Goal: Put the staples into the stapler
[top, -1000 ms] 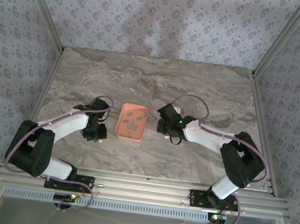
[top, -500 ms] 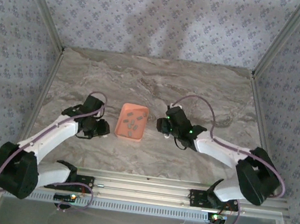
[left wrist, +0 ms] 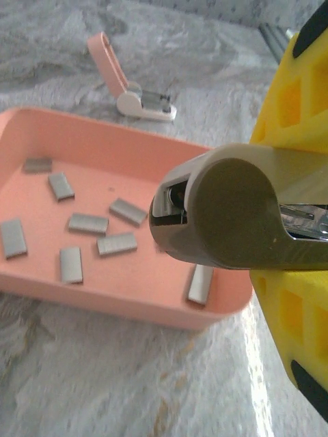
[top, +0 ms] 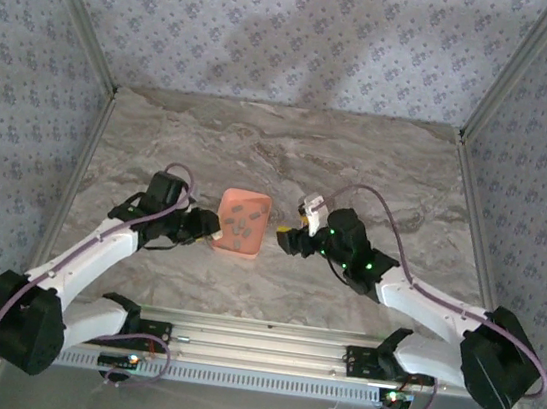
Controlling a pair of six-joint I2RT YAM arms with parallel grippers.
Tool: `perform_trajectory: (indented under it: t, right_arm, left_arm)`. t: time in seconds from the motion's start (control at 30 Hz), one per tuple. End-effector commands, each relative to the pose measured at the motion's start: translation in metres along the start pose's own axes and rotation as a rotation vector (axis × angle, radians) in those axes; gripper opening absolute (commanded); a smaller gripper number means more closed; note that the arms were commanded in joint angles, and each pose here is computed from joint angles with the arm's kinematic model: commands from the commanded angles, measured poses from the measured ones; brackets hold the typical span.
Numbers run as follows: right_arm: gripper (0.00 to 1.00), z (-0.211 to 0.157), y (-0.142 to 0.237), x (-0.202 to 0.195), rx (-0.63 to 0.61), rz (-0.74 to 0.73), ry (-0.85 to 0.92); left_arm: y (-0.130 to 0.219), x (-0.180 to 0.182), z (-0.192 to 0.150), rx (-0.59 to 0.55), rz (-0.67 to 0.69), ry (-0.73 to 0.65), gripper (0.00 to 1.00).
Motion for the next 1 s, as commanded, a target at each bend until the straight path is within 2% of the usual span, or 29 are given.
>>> perform_trajectory:
  t: [0.0,0.1,0.23,0.57,0.77,0.97]
  right_arm:
    - [0.72,0.01,0.008,0.012,-0.089,0.094,0.171]
    - [0.72,0.007,0.011,0.015,-0.084,0.109,0.216]
    - [0.73,0.01,0.015,0.015,-0.075,0.129,0.218]
    - [0.73,0.031,0.023,0.026,-0.081,0.312,0.187]
    - [0.73,0.043,0.025,0.032,-0.104,0.376,0.213]
    - [0.7,0.044,0.014,0.049,-0.021,0.557,0.236]
  left_arm:
    - [0.003,-0.017,0.004,-0.012,-0.133,-0.009,0.17]
    - [0.006,-0.024,0.004,-0.011,-0.168,-0.082,0.17]
    - [0.016,-0.033,0.005,-0.038,-0.177,-0.273,0.17]
    - [0.032,-0.07,-0.013,-0.078,-0.313,-0.899,0.16]
    - [0.03,-0.077,-0.033,-0.01,-0.362,-1.111,0.17]
    - [0.033,-0.078,-0.059,0.033,-0.476,-1.423,0.15]
Point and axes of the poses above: each hand's point on the last joint's axis, 136 mm out from that joint toward the fingers, its own y axis back along the fingers, its own x axis along the line the jaws close on, z = x × y, the point moved 7 cm from there along y, back along the fingers, and after that the axes turned 1 degree about -y, right-handed, at the moved point
